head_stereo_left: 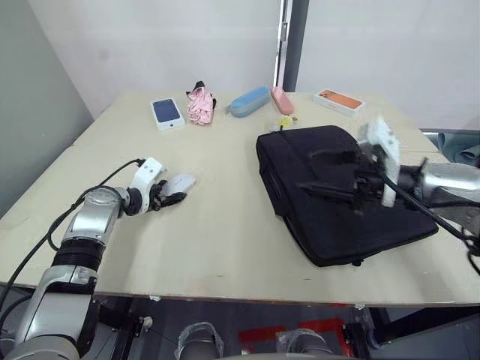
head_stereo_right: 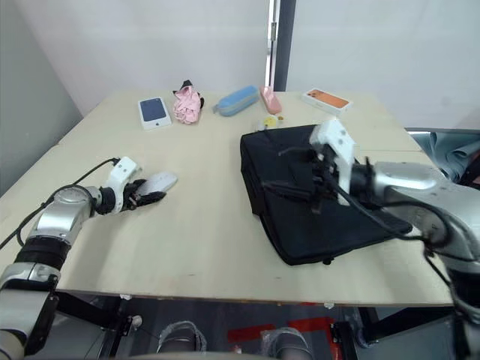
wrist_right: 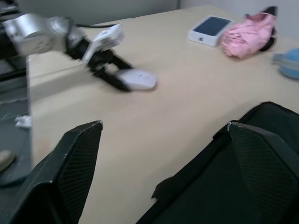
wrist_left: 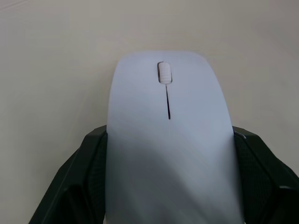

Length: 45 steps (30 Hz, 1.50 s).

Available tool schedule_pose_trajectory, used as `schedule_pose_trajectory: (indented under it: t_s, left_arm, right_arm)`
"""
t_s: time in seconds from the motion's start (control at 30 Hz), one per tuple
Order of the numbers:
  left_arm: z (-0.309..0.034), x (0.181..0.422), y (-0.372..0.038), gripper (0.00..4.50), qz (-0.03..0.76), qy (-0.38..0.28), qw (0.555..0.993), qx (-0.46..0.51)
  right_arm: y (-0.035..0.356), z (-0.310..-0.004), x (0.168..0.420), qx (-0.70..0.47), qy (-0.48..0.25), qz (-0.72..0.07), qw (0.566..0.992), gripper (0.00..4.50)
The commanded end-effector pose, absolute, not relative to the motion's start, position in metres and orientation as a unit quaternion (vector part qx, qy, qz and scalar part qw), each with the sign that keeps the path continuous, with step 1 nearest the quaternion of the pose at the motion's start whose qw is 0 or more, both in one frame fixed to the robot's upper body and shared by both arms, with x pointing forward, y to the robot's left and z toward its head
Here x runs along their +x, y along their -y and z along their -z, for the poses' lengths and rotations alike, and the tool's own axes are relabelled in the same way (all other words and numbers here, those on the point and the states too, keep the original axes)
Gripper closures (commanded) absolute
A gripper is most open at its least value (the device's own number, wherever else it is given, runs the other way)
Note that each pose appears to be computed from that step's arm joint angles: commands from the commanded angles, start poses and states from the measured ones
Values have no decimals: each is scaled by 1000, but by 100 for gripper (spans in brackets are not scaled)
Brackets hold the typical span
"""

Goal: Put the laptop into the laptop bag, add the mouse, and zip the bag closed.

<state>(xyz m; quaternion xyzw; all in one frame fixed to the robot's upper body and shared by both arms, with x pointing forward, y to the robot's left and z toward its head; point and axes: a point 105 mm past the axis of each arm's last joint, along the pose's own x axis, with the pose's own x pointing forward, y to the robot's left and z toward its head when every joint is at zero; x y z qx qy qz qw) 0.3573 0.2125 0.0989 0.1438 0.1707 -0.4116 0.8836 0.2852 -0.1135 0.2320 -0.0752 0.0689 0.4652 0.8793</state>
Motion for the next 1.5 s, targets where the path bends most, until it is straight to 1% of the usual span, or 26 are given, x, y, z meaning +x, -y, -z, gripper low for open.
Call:
schedule_pose_trajectory:
  t_s: [0.03, 0.1, 0.17, 0.3, 0.4, 0.47, 0.57, 0.73, 0.83, 0.93, 1.2, 1.33, 1.4, 1.5]
  left_arm:
    - [-119, 343, -192, 164, 503, -126, 832, 198]
    - [-126, 342, -184, 164, 529, -110, 816, 204]
    - [-136, 342, -175, 164, 549, -90, 807, 197]
    - [-145, 345, -163, 164, 571, -67, 795, 191]
    - [-151, 349, -150, 164, 590, -53, 781, 201]
    - [-153, 350, -146, 164, 595, -46, 777, 198]
    - [-154, 350, -145, 164, 599, -44, 776, 195]
    - [-155, 353, -146, 164, 592, -38, 781, 193]
    - [-153, 352, -146, 164, 591, -39, 782, 196]
    - [-153, 351, -145, 164, 590, -37, 783, 195]
    - [-154, 352, -141, 164, 589, -35, 784, 192]
    - [-154, 354, -138, 164, 590, -34, 783, 191]
    - [-153, 355, -136, 164, 593, -36, 781, 190]
    - [-150, 354, -131, 164, 602, -37, 776, 186]
  right_arm:
    - [104, -211, 311, -64, -117, -391, 911, 0]
    - [96, -196, 323, -71, -141, -354, 922, 0]
    - [87, -183, 329, -82, -160, -337, 924, 0]
    - [81, -170, 337, -103, -176, -320, 925, 0]
    - [80, -160, 352, -140, -182, -286, 930, 0]
    - [79, -156, 358, -159, -181, -272, 932, 0]
    - [82, -145, 365, -223, -181, -241, 927, 0]
    - [83, -134, 369, -281, -180, -219, 917, 0]
    - [89, -131, 372, -336, -172, -202, 904, 80]
    - [88, -132, 369, -353, -165, -209, 897, 185]
    - [89, -141, 369, -369, -154, -213, 892, 447]
    - [88, -149, 367, -355, -150, -216, 897, 449]
    - [86, -158, 366, -334, -144, -221, 905, 449]
    - [83, -177, 361, -270, -140, -243, 921, 449]
